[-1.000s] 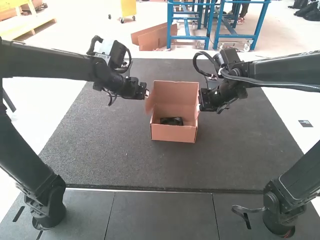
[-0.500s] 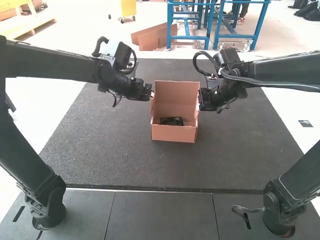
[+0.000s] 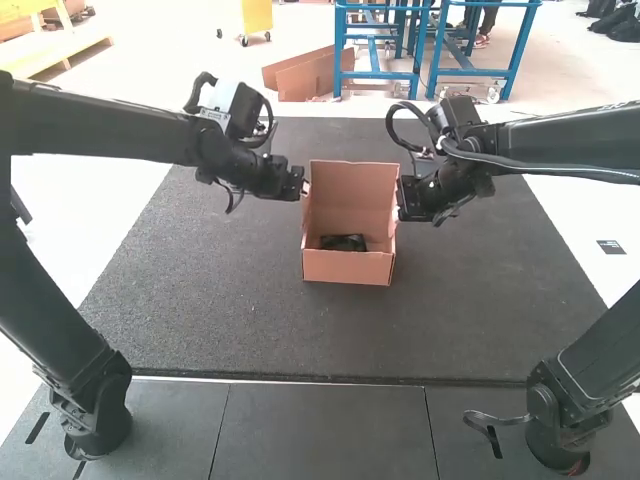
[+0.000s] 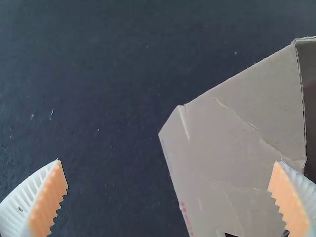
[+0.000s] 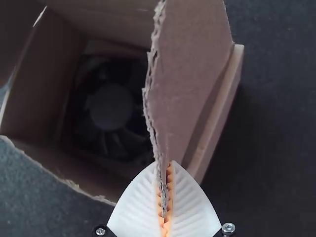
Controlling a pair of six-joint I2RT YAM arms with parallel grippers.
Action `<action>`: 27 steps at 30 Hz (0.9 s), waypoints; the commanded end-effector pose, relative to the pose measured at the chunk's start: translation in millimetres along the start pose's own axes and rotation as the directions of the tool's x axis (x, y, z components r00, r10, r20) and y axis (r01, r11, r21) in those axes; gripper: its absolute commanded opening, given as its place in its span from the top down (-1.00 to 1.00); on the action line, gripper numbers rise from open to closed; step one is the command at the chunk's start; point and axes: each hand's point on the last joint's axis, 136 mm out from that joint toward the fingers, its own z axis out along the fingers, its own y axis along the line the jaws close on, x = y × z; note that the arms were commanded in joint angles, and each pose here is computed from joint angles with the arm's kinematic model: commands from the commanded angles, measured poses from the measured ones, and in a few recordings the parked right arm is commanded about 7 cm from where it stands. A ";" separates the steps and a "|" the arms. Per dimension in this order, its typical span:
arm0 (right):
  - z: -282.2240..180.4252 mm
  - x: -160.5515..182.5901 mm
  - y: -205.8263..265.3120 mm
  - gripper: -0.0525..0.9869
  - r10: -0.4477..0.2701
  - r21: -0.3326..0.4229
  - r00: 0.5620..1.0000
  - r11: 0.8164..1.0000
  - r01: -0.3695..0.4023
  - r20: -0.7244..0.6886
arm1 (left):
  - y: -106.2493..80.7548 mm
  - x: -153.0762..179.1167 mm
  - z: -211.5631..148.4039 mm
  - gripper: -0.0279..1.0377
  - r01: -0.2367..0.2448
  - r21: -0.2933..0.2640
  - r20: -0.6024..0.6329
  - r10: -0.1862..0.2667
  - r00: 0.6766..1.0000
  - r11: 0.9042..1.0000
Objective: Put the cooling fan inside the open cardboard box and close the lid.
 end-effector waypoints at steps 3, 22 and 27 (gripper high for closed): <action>-11.1 -20.6 11.1 0.92 -0.010 -0.035 0.998 0.999 0.012 0.060 | -14.5 -25.4 -7.5 -0.87 -0.007 0.056 0.059 0.004 0.998 0.998; -1.3 12.3 7.3 0.92 -0.023 -0.026 0.999 0.999 0.022 -0.038 | -8.6 17.9 -5.7 -0.87 -0.009 0.044 -0.049 0.012 0.999 0.999; 2.8 34.5 1.8 0.92 -0.031 -0.012 0.994 0.999 0.030 -0.101 | -7.8 26.1 -8.9 -0.87 -0.014 0.043 -0.065 0.017 0.998 0.999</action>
